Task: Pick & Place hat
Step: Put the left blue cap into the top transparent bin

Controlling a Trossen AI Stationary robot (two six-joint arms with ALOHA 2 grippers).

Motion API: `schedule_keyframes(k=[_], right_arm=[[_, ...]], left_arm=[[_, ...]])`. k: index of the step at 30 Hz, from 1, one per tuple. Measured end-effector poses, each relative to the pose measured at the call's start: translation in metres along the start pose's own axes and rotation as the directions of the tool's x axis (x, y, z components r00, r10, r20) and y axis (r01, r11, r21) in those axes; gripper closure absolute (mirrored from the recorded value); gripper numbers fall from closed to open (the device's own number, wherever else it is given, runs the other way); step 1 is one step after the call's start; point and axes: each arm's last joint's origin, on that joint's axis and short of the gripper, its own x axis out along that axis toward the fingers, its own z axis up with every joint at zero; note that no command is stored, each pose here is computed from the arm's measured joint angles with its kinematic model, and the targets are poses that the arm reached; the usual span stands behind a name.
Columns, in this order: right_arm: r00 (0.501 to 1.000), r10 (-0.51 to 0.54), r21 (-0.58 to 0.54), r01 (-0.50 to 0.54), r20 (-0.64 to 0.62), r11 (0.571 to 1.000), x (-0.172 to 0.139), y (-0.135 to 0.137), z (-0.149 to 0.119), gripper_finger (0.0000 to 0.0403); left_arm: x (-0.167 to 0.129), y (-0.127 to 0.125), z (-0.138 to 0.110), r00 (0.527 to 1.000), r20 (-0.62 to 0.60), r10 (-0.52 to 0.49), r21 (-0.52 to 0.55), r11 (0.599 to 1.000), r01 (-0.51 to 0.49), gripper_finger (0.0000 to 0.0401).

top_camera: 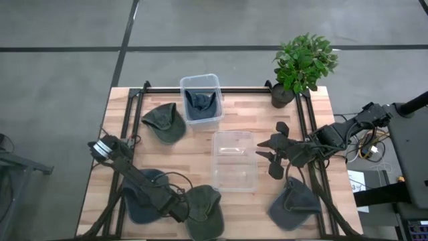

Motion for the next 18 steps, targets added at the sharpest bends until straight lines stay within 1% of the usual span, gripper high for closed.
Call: schedule_keyframes(k=[6, 9, 13, 18], right_arm=[[1.000, 0.000, -0.001, 0.000, 0.000, 1.000, 0.000, 0.000, 0.000, 0.0284], [1.000, 0.000, 0.000, 0.000, 0.000, 1.000, 0.000, 0.000, 0.000, 0.0284], [1.000, 0.000, 0.000, 0.000, 0.000, 1.000, 0.000, 0.000, 0.000, 0.0284], [1.000, 0.000, 0.000, 0.000, 0.000, 1.000, 0.000, 0.000, 0.000, 0.0284]], left_arm=[[0.001, -0.002, 0.001, 1.000, 0.008, 0.003, -0.003, 1.000, -0.003, 0.0360], [-0.002, -0.003, 0.004, 0.999, 0.032, -0.005, -0.008, 1.000, 0.005, 0.0389], [-0.009, -0.010, 0.010, 0.995, 0.078, -0.057, -0.027, 0.998, 0.059, 0.0390], [-0.023, -0.022, 0.026, 0.983, 0.115, -0.145, -0.053, 0.987, 0.152, 0.0392]])
